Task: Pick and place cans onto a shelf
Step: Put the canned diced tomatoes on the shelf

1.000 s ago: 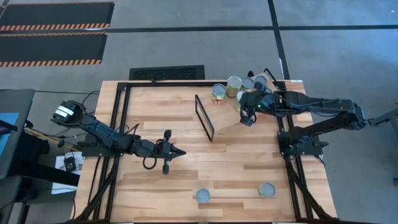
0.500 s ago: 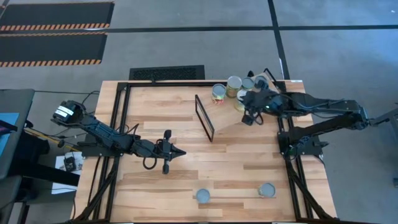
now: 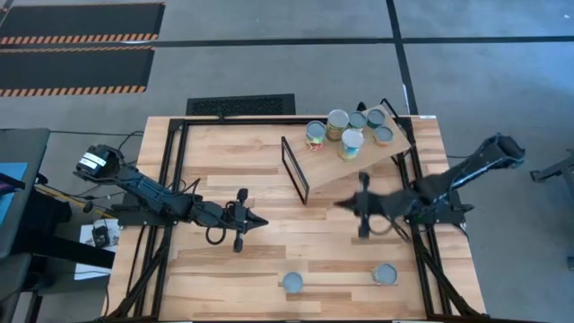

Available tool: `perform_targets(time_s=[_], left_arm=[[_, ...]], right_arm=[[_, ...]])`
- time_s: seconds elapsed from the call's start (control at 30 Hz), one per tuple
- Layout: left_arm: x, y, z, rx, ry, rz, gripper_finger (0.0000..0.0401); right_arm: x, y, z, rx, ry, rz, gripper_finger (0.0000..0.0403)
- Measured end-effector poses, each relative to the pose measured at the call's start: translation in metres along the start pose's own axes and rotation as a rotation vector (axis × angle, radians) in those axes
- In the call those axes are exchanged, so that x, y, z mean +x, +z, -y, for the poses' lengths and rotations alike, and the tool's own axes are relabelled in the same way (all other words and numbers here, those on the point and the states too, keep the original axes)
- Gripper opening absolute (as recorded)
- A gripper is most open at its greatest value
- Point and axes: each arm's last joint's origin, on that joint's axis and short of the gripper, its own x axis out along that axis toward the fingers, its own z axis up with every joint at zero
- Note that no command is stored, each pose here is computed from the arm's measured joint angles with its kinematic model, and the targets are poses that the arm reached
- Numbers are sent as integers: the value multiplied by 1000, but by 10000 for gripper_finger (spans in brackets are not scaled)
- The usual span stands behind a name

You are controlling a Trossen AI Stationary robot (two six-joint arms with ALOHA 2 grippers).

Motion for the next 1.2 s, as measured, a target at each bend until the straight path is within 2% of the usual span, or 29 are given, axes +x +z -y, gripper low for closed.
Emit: perform_targets(time_s=[0.1,0.33,0.53,0.77,0.93,1.03,1.2], left_arm=[[0,0,2,3,-69,-4,0],[-1,0,8,7,-151,-9,0],[-3,7,22,28,-205,-1,0],[-3,24,48,112,-287,-45,0],[10,23,73,190,-396,-133,2],[22,15,92,289,-439,-210,13],[47,13,121,391,-466,-233,50]], right_arm=[[5,-13,-27,-13,64,44,8],[14,-27,-83,-33,106,-31,4],[14,-30,-116,-11,156,-91,8],[33,-53,-136,65,129,-130,4],[50,-63,-147,82,137,-94,7],[56,-65,-149,96,138,-81,7],[58,-65,-147,99,132,-82,7]])
